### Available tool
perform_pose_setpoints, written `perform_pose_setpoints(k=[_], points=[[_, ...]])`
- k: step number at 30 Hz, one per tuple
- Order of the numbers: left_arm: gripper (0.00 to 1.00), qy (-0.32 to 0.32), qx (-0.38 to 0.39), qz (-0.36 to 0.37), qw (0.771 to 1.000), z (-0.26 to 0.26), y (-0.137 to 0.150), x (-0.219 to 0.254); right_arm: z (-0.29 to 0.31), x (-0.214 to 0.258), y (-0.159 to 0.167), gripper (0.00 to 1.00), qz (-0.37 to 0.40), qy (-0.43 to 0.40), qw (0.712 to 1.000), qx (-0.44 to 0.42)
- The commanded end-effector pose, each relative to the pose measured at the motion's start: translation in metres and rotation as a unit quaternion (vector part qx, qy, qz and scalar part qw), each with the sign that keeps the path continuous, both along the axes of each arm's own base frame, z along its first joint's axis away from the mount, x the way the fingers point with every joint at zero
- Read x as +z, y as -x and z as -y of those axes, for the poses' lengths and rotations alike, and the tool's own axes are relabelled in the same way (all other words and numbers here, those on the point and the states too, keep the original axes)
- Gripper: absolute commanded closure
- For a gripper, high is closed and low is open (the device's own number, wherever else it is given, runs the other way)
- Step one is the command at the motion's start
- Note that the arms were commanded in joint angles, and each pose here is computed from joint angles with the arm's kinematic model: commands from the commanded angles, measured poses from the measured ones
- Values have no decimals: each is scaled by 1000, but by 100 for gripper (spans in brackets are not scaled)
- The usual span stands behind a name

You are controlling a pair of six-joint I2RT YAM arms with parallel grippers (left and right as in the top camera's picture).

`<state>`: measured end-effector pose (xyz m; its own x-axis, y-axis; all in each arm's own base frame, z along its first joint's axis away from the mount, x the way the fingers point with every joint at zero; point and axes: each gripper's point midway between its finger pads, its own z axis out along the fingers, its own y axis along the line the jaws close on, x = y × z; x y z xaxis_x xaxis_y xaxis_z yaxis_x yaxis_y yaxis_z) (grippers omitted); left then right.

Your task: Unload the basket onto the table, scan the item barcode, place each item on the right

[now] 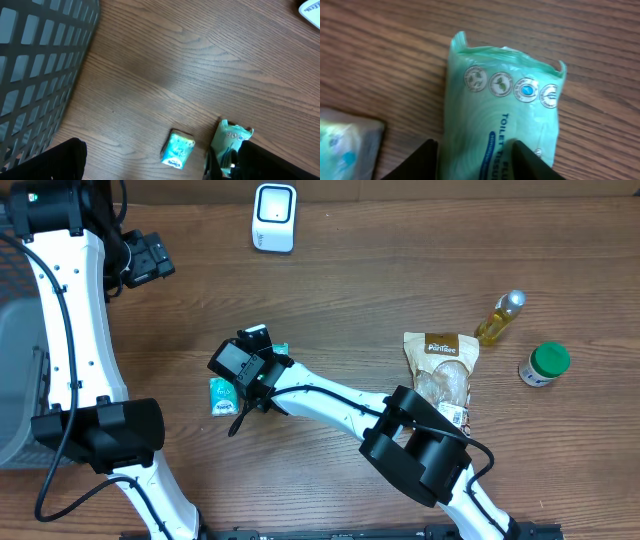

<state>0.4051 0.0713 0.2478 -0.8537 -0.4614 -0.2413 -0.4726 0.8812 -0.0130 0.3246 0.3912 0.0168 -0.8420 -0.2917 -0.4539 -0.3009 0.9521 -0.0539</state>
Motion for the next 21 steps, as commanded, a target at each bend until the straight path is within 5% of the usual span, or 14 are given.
perform_pose_setpoints(k=[1,11,21], points=[[1,3,-4,9,1000,3,4,8,18,-45,13,63,-46,36,998,-2],[0,2,-4,9,1000,2,4,8,38,-40,19,96,-70,71,995,-10],[0,2,-4,9,1000,2,4,8,34,53,4,96,-79,-43,996,-21]])
